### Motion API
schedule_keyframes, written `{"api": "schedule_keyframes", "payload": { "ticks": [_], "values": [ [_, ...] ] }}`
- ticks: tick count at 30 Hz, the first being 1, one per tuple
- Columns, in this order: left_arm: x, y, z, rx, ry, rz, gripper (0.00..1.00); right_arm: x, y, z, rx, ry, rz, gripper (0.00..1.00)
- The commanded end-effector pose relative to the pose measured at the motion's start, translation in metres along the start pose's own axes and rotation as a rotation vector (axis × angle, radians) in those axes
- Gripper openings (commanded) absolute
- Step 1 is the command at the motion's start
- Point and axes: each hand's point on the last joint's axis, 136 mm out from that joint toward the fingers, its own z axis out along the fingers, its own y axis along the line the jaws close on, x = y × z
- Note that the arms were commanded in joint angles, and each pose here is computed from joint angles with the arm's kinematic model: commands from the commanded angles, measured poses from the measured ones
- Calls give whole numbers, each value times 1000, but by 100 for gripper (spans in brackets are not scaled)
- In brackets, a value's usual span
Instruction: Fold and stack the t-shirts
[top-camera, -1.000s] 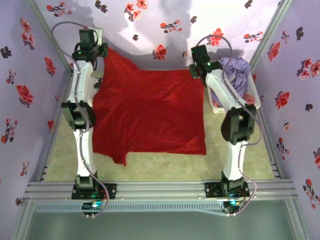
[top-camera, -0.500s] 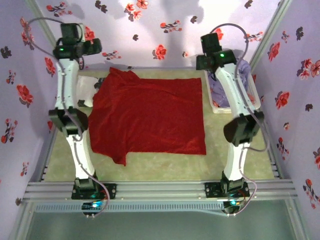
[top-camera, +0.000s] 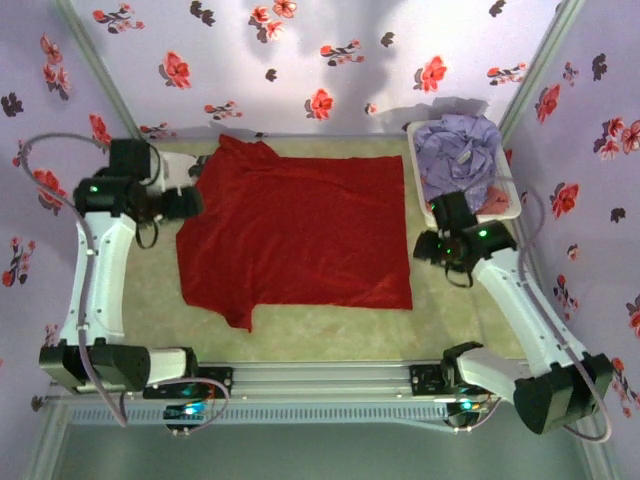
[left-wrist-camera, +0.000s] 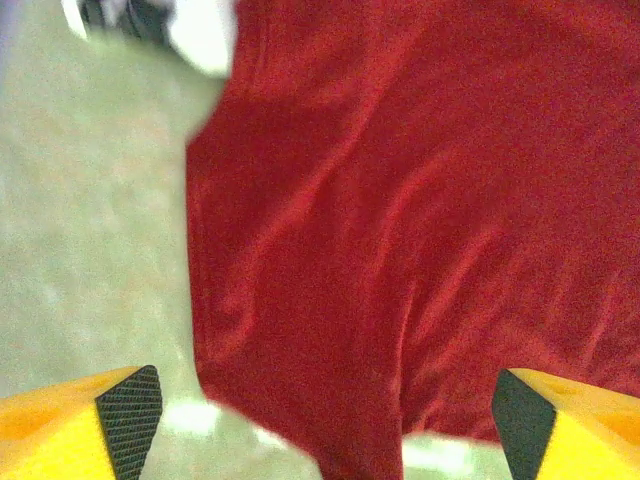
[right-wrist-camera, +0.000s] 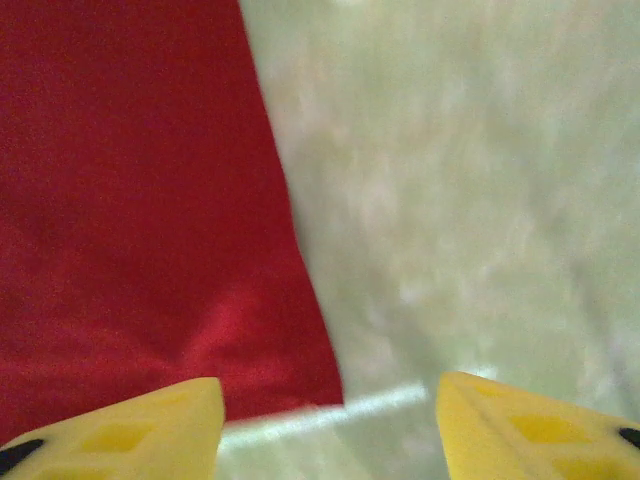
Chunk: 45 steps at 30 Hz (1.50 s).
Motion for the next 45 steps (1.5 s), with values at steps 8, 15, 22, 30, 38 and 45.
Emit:
{"api": "schedule_keyframes", "payload": {
  "ticks": [8, 15, 22, 30, 38, 45],
  "values": [
    [104, 6, 22, -13, 202, -128, 86, 56, 6, 72, -48, 150, 165, 41],
    [133, 10, 39, -39, 268, -148, 85, 72, -4, 96, 22, 213, 151, 37],
    [154, 16, 48, -70, 313, -167, 83, 80, -3, 111, 9, 232, 179, 34],
    [166, 25, 46, -105, 336, -171, 83, 91, -7, 122, 21, 258, 190, 27],
    [173, 33, 45, -151, 353, -175, 83, 80, -21, 111, 82, 178, 215, 3],
    [180, 47, 44, -234, 390, -166, 82, 72, -41, 98, 159, 94, 255, 0]
  ]
}}
